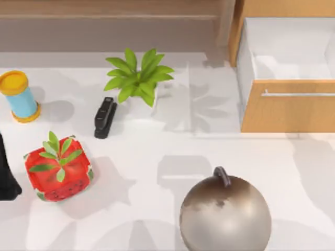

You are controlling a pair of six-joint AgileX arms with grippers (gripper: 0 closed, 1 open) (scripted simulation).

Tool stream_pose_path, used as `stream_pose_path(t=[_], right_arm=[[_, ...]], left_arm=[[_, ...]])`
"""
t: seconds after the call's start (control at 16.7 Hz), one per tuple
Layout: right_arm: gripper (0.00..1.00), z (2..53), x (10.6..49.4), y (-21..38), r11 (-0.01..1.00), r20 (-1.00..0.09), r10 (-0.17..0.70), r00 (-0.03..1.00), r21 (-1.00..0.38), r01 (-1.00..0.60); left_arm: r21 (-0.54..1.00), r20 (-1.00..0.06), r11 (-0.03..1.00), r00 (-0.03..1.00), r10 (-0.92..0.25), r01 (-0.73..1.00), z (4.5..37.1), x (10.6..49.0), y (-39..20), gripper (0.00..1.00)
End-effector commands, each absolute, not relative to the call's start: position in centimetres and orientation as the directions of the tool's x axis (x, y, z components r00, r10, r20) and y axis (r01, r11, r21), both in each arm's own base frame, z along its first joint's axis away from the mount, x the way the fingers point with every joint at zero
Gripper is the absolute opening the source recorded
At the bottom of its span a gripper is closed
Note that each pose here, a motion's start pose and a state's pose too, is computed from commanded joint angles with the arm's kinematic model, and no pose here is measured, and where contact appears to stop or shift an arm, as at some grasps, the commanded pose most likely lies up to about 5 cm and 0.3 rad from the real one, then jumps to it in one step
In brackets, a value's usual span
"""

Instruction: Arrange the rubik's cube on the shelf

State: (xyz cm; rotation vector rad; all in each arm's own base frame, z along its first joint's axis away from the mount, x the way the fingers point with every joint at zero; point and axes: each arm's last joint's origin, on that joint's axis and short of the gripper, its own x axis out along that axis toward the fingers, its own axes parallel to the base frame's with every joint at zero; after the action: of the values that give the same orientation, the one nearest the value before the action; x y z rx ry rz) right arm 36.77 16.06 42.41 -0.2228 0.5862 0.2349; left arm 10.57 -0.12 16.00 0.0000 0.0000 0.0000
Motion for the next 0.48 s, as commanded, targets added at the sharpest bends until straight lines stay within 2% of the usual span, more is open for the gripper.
stream_pose_path(t=[0.24,0.48], right_arm=[[0.00,48.4,32.6,18.4,0.956,-0.194,0.238,0.952,-0.129,-0.265],[0.00,52.2,29.6,20.5,0.972,0.175,0.234,0.956,-0.029,-0.233]], left_arm=[[0.000,0.000,1.000,1.000,0.000,0.000,16.0,10.6,-0.1,1.00],[0.000,0.000,1.000,1.000,0.000,0.000,16.0,10.6,-0.1,1.00]])
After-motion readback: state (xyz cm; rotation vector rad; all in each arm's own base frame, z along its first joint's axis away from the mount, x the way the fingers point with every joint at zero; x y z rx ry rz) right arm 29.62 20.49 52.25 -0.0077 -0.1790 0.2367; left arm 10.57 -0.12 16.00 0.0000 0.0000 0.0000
